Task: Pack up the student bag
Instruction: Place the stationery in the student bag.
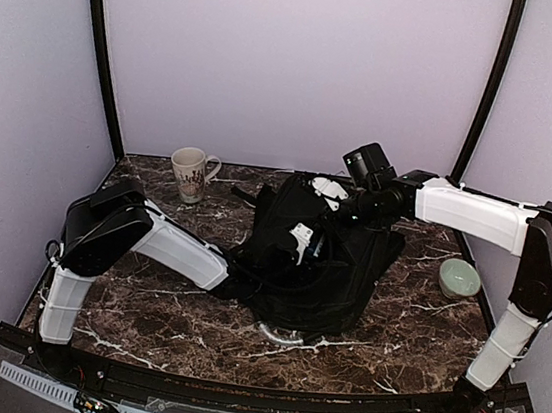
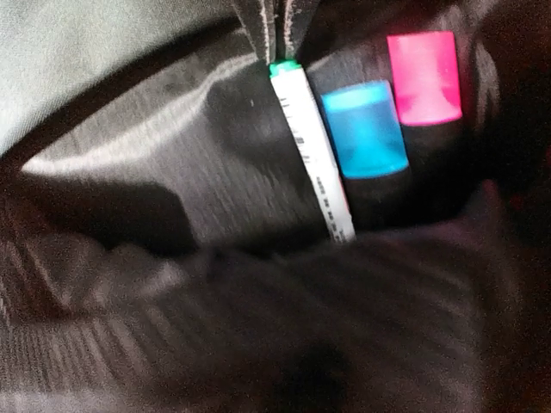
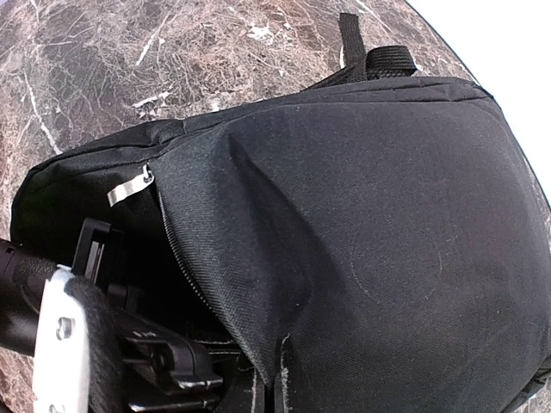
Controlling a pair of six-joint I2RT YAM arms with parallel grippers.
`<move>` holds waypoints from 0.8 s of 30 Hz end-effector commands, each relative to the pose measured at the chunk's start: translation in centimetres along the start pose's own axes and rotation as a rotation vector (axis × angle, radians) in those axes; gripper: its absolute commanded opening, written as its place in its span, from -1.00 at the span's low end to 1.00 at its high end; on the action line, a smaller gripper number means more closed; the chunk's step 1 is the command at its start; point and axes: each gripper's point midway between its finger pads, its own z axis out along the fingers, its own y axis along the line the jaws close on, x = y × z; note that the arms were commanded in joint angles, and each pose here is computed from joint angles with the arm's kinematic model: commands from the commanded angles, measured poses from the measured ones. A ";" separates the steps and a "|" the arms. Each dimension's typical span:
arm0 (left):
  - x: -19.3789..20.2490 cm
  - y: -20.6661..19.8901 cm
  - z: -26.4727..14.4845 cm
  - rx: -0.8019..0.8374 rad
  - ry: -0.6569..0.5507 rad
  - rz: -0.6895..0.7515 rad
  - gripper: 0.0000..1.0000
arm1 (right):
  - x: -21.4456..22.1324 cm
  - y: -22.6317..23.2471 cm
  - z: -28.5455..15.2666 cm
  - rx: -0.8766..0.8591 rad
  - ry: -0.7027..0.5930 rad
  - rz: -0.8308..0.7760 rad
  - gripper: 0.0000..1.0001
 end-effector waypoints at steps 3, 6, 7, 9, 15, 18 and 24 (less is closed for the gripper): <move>-3.1 2.2 1.0 -0.006 -0.146 -0.104 -0.95 | -0.8 2.0 0.2 -0.066 -0.031 -0.038 -1.00; -3.1 2.5 1.4 0.015 -0.146 -0.136 -0.90 | -0.6 1.9 0.3 -0.068 -0.028 -0.033 -1.00; -3.3 2.4 1.4 0.029 -0.151 -0.139 -0.87 | -0.5 1.9 0.3 -0.069 -0.027 -0.033 -1.00; -3.4 1.8 1.3 0.062 -0.149 -0.135 -0.80 | -0.3 1.9 0.4 -0.070 -0.022 -0.034 -1.00; -4.4 0.6 -1.9 0.131 -0.154 -0.132 -0.63 | 0.3 1.7 0.6 -0.069 -0.009 -0.046 -1.00; -5.1 0.1 -4.6 0.148 -0.163 -0.120 -0.59 | 0.7 1.6 0.6 -0.066 -0.002 -0.052 -1.00; -3.9 -1.7 -9.1 0.203 -0.071 -0.063 -0.55 | 1.8 2.2 0.8 -0.096 0.021 -0.106 -0.82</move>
